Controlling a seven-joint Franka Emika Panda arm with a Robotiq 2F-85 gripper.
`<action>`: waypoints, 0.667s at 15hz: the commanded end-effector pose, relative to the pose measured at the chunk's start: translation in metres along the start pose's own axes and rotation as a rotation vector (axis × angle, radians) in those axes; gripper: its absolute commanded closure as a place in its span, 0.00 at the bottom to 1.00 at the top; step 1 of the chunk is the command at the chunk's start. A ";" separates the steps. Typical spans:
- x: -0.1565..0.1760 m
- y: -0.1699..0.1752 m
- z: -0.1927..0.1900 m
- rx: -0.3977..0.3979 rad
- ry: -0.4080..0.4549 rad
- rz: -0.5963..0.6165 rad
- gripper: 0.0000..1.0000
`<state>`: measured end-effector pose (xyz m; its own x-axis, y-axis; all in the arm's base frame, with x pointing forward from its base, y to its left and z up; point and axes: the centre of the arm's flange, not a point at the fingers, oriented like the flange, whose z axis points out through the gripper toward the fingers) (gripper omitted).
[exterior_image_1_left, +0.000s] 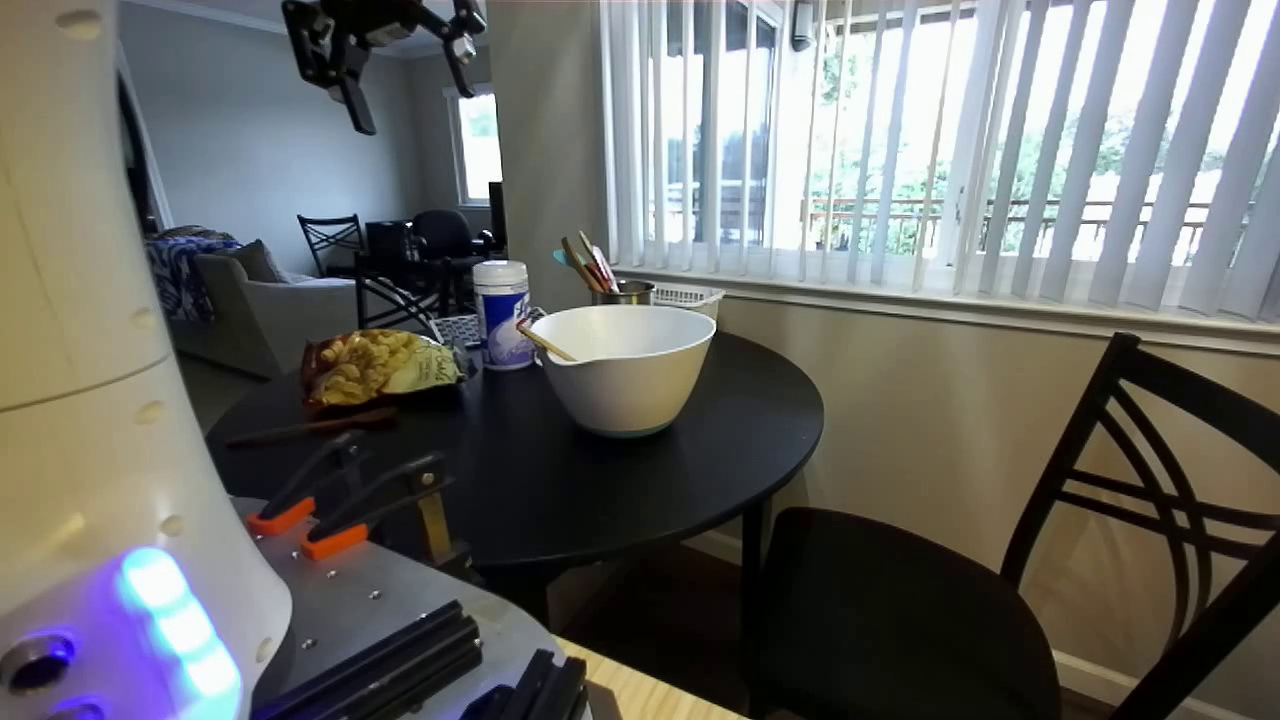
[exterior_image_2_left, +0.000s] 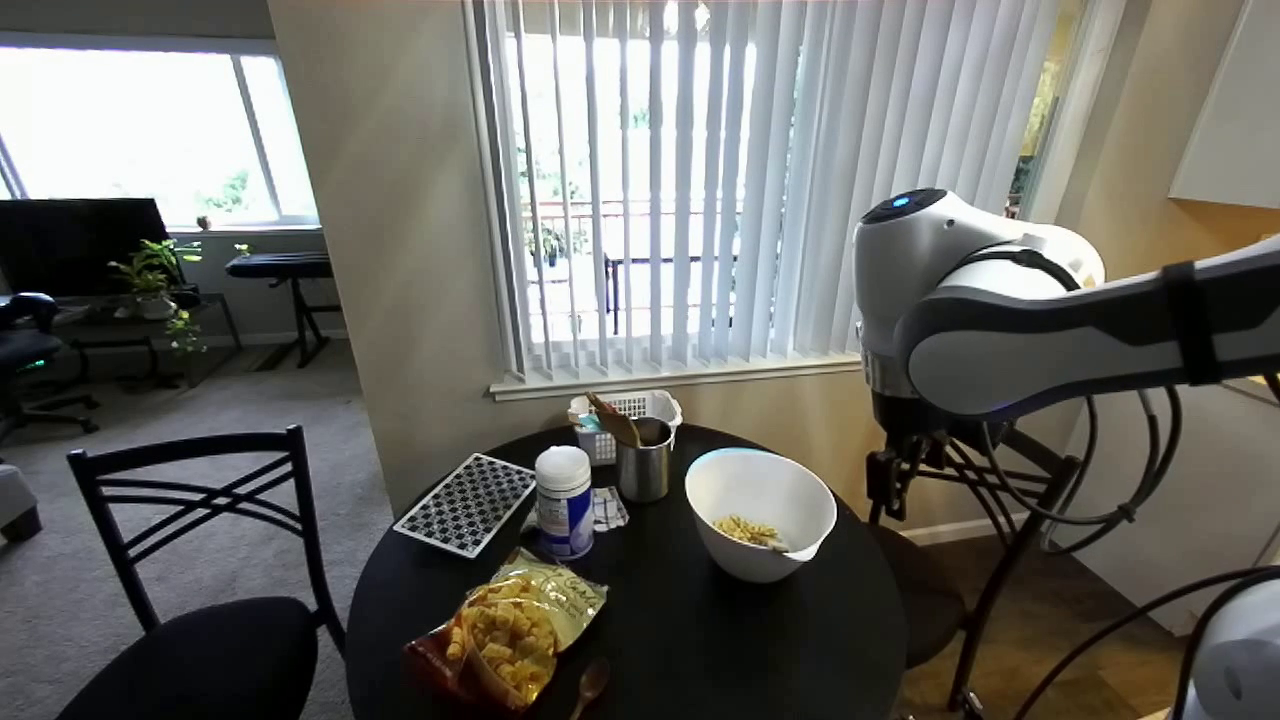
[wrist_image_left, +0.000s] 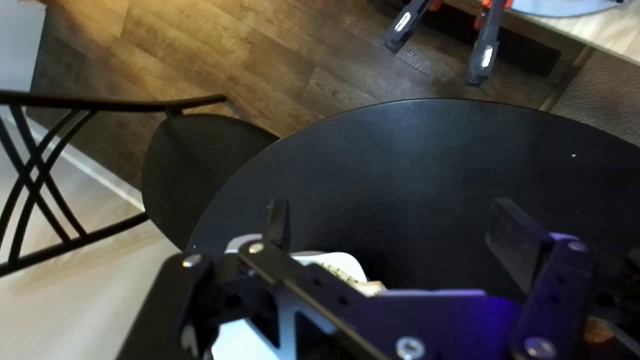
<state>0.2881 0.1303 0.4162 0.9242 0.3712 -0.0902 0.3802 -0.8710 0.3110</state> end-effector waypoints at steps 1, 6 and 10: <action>0.028 -0.004 0.011 -0.081 0.084 -0.163 0.00; 0.062 -0.004 0.055 -0.183 0.232 -0.368 0.00; 0.097 -0.006 0.095 -0.205 0.317 -0.541 0.00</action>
<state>0.3443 0.1462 0.3560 0.6384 0.7697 0.0027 0.6754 -0.5619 0.4777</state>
